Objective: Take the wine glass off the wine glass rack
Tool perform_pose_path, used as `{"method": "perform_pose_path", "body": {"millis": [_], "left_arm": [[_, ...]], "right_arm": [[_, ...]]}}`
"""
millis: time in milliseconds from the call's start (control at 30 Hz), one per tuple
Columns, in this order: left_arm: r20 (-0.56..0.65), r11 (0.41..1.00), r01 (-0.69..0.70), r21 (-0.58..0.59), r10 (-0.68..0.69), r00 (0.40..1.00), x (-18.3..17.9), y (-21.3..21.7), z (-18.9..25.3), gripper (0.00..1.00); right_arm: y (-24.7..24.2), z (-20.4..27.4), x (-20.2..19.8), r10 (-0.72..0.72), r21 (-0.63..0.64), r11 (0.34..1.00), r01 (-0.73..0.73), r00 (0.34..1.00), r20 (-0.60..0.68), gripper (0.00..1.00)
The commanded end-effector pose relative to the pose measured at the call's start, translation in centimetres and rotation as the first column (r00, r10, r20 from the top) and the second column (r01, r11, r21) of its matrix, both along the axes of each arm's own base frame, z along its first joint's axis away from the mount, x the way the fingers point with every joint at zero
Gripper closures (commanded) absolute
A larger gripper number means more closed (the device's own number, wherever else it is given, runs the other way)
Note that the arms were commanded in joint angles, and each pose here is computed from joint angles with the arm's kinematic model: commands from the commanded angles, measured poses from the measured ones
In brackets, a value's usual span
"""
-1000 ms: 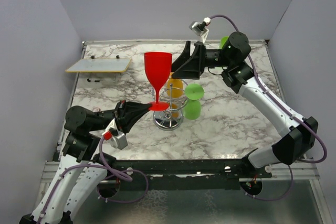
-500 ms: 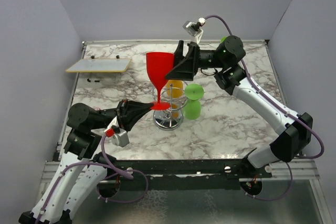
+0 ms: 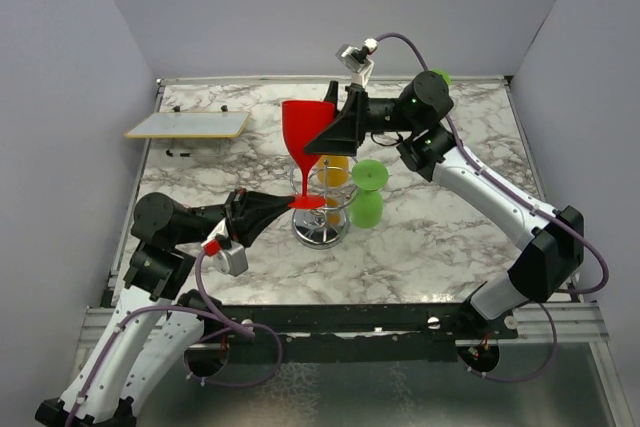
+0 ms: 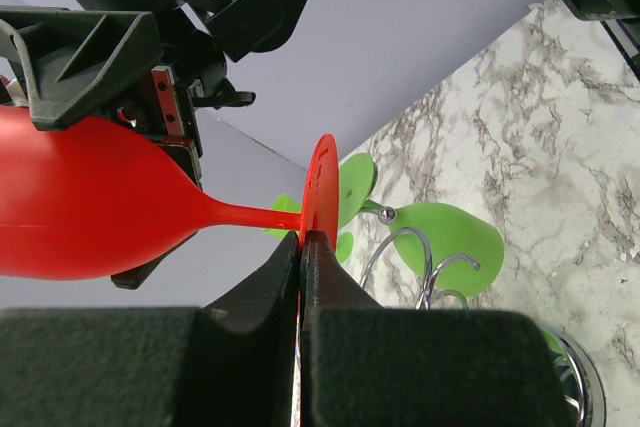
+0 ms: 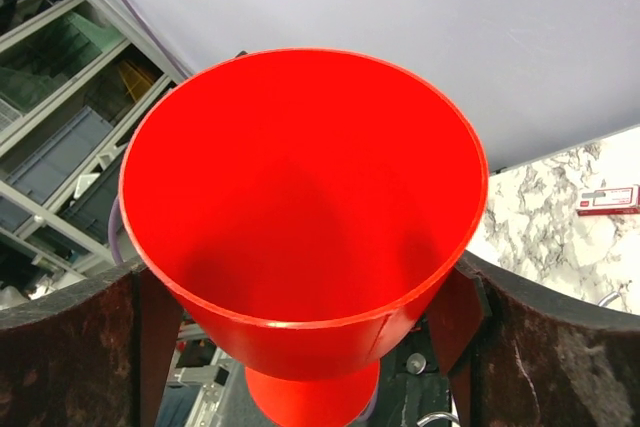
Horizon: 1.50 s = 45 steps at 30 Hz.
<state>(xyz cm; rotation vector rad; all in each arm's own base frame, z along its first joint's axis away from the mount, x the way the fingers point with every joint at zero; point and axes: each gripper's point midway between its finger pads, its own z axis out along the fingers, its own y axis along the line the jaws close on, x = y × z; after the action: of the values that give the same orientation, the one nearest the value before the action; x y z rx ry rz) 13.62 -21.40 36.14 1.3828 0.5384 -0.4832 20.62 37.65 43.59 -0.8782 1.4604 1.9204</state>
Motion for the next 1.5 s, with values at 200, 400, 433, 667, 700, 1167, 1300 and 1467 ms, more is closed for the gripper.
{"method": "perform_pose_path", "body": {"millis": [200,400,433,667,700,1167,1300,1467], "left_arm": [[-0.001,1.0,0.015,-0.004,-0.015,1.0,-0.3,-0.1,0.3,1.0],[0.016,1.0,-0.016,-0.015,0.016,1.0,-0.1,0.2,0.6,0.93],[0.019,1.0,-0.02,-0.017,0.02,1.0,-0.1,0.2,0.7,0.9],[0.025,0.999,-0.03,-0.026,0.031,0.999,-0.2,0.4,1.1,0.66],[0.027,0.999,-0.032,-0.028,0.032,0.999,-0.2,0.5,1.2,0.61],[-0.084,0.982,-0.1,-0.162,0.087,0.993,-1.2,1.8,5.0,0.01],[-0.234,0.935,-0.215,-0.281,0.15,0.961,0.1,3.0,6.6,0.01],[-0.508,0.792,-0.453,-0.41,0.214,0.834,2.8,6.0,8.4,0.01]], "right_arm": [[-0.2,2.3,-0.3,-0.044,0.068,0.997,0.039,0.996,0.079,0.18],[-0.5,2.5,-0.4,-0.072,0.071,0.995,0.065,0.993,0.089,0.2],[-0.5,2.5,-0.3,-0.082,0.071,0.995,0.076,0.993,0.088,0.2],[-1.0,3.1,-0.1,-0.145,0.089,0.987,0.135,0.984,0.108,0.24],[-1.1,3.2,-0.1,-0.154,0.091,0.985,0.144,0.982,0.112,0.24],[-10.0,8.1,6.8,-0.786,0.209,0.584,0.784,0.483,0.386,0.24],[-17.0,9.9,8.6,-0.902,0.332,0.253,0.909,0.097,0.421,0.24],[-23.9,8.8,10.4,-0.829,0.431,-0.11,0.896,-0.322,0.458,0.23]]}}
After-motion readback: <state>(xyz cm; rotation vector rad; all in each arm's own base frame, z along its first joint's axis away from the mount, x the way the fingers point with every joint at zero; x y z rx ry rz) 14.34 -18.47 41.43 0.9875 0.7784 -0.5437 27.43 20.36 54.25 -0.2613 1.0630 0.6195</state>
